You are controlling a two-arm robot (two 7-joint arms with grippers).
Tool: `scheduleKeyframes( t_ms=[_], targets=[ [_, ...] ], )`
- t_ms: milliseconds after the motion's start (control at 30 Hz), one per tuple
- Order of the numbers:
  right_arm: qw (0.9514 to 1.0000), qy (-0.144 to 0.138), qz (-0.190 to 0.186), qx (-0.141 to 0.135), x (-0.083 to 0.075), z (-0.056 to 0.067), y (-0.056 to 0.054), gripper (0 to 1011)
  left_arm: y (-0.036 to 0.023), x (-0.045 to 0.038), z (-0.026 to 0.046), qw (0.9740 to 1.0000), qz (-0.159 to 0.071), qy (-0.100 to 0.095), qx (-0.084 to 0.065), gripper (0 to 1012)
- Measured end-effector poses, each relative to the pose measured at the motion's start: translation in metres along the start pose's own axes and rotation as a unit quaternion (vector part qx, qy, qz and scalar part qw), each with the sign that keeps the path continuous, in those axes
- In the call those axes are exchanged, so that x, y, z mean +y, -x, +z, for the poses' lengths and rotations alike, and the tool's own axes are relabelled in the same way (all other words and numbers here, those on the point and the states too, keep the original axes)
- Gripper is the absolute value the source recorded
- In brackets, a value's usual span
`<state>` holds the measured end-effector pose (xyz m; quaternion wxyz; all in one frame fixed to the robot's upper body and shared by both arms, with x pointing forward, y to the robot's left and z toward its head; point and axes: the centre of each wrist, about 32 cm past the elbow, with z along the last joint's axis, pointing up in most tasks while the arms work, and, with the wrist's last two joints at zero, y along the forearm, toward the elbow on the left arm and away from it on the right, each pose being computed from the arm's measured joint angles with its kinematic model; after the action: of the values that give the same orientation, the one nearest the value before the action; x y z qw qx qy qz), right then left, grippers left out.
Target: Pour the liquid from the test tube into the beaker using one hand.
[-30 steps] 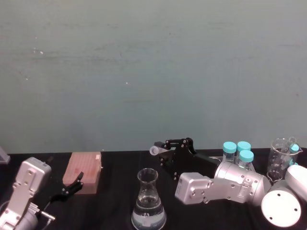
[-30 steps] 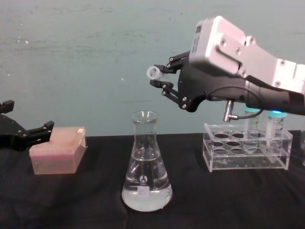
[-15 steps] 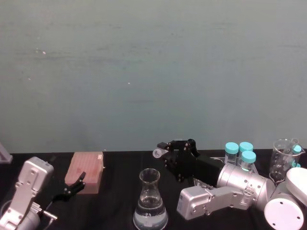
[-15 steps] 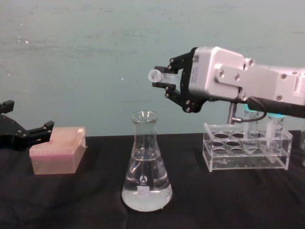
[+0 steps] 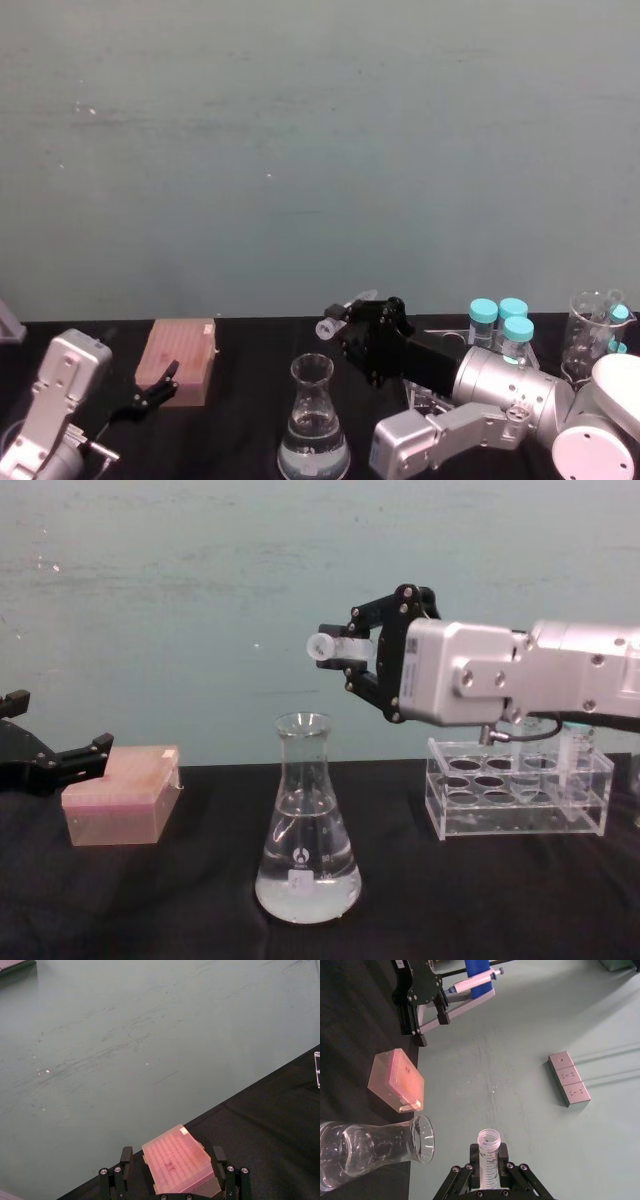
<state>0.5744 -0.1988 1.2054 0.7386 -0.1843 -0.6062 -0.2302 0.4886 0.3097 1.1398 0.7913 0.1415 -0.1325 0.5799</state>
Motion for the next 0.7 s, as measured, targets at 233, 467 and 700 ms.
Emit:
scheduleKeyframes(
  t_ms=[233, 467, 700],
  targets=[
    [0.9999, -0.003, 0.001, -0.014, -0.0024, 0.0002, 0.0007, 198, 0.0000, 0.0000, 0.0000, 1.0000, 0.000, 0.000, 0.000, 1000],
    [0.9996, -0.005, 0.004, -0.027, -0.0032, 0.0000, 0.0013, 198, 0.0000, 0.0000, 0.0000, 1.0000, 0.000, 0.000, 0.000, 1000],
    [0.9992, 0.000, 0.009, -0.039, -0.0016, -0.0014, 0.0027, 198, 0.0000, 0.0000, 0.0000, 1.0000, 0.000, 0.000, 0.000, 1000]
  ],
)
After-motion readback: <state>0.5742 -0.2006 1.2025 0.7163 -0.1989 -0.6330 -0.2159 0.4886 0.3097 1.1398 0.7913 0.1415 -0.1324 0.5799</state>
